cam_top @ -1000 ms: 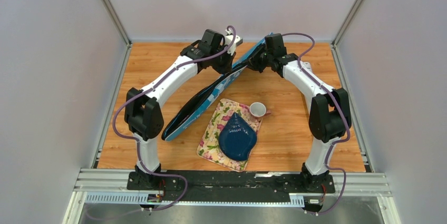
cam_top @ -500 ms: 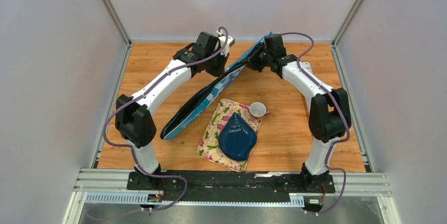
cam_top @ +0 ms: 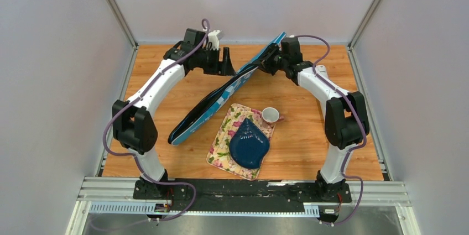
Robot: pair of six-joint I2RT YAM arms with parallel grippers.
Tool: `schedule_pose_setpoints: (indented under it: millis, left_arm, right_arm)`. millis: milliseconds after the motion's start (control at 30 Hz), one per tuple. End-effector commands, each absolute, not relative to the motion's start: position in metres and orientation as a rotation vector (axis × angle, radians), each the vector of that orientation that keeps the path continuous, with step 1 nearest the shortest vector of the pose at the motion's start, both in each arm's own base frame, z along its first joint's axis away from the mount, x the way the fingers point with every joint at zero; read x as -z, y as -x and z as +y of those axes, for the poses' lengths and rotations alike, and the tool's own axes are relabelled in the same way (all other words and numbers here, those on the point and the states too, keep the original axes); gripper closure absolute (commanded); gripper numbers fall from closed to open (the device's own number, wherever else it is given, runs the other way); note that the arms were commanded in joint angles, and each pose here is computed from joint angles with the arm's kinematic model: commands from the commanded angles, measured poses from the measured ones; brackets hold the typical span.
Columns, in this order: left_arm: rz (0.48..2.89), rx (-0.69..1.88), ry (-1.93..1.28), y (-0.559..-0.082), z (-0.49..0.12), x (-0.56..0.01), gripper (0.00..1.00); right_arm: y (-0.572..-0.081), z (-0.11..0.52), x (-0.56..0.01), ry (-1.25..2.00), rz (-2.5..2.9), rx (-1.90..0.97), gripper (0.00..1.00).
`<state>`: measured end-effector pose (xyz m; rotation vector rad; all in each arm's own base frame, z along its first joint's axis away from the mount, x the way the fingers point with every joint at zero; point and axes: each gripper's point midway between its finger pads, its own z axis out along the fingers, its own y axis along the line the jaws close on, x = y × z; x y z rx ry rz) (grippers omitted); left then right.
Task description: Pack up the badminton gear
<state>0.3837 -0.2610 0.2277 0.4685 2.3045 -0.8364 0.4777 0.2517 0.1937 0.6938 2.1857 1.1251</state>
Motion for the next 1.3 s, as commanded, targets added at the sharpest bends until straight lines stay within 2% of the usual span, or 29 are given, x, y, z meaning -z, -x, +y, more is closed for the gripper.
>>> schedule_pose_setpoints:
  millis: [0,133,300,467,600,933,1267]
  left_arm:
    - [2.327,1.064,-0.319,-0.398,-0.28,-0.238,0.2]
    - [2.325,1.117,-0.254,-0.406,-0.288,-0.227,0.23]
    - [2.317,1.168,-0.227,-0.411,-0.297,-0.218,0.37]
    - [2.324,1.145,-0.246,-0.409,-0.303,-0.213,0.39]
    - [2.346,1.09,-0.27,-0.411,-0.308,-0.204,0.47]
    - [2.352,1.038,-0.272,-0.42,-0.315,-0.205,0.59]
    - [2.291,0.971,-0.288,-0.423,-0.31,-0.221,0.87]
  right_arm:
    - [-0.482,0.261,-0.241,-0.583,2.057,-1.254,1.0]
    - [-0.482,0.262,-0.243,-0.576,2.051,-1.267,1.0]
    - [-0.483,0.261,-0.244,-0.575,2.048,-1.268,1.0]
    - [-0.483,0.262,-0.246,-0.58,2.046,-1.275,1.0]
    - [-0.483,0.263,-0.247,-0.586,2.042,-1.285,1.0]
    - [-0.481,0.263,-0.249,-0.582,2.04,-1.291,1.0]
    - [-0.482,0.263,-0.249,-0.581,2.039,-1.29,1.0]
